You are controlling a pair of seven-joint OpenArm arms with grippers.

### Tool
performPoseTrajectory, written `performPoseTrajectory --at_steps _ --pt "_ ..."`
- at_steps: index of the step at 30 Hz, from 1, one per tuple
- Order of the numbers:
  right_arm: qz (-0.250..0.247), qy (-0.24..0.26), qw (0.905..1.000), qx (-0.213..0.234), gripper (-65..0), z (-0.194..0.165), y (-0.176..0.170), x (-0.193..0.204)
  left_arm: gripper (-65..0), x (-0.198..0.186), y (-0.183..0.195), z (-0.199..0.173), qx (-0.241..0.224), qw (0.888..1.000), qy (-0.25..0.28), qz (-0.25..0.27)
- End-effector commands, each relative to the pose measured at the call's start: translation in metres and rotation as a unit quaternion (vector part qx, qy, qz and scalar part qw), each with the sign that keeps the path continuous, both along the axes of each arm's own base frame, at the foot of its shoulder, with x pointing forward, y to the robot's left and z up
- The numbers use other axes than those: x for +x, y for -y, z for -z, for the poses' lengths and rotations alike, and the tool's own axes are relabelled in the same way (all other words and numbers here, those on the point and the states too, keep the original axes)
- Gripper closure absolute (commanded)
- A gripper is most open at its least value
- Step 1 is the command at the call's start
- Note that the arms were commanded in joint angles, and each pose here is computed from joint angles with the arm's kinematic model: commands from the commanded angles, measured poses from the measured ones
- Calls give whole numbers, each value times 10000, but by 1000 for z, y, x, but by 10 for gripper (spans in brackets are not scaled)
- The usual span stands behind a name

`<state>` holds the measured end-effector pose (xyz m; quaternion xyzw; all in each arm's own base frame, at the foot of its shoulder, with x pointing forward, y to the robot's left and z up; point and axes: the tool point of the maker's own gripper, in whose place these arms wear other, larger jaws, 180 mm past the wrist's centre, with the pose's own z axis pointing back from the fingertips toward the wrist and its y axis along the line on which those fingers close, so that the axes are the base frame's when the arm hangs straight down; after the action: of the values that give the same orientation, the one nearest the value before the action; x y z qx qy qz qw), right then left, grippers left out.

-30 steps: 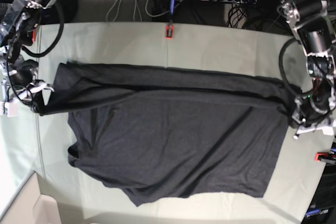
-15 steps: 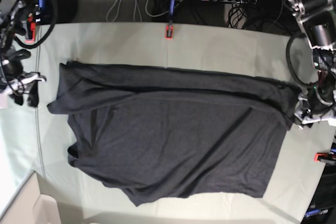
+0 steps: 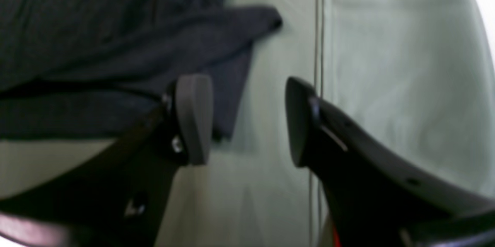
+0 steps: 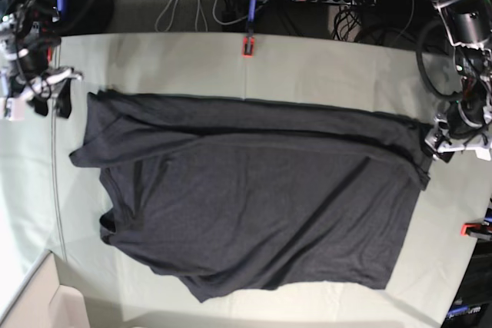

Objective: Layout the t-shirt on the table in an organized manner, then fold the t-shirt properly
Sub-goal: 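Open both grippers and pull the folded edge back toward the robot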

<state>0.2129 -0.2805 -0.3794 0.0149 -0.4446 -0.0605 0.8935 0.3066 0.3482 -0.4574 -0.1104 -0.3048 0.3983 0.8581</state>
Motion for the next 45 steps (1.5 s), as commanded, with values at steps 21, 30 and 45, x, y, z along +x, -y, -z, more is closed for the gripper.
performPoseTrajectory --at_steps 21,30,45 --pt "-190 -304 9986 391 -315 32 -15 -7 -2 25 -17 -41 472 9966 669 -77" --pt "-540 -470 9952 673 -371 52 -38 8 -2 3 -36 -44 472 9962 631 -373" --pt "-442 -694 9926 890 -279 74 -24 20 -2 1 -37 -42 491 9962 610 -378"
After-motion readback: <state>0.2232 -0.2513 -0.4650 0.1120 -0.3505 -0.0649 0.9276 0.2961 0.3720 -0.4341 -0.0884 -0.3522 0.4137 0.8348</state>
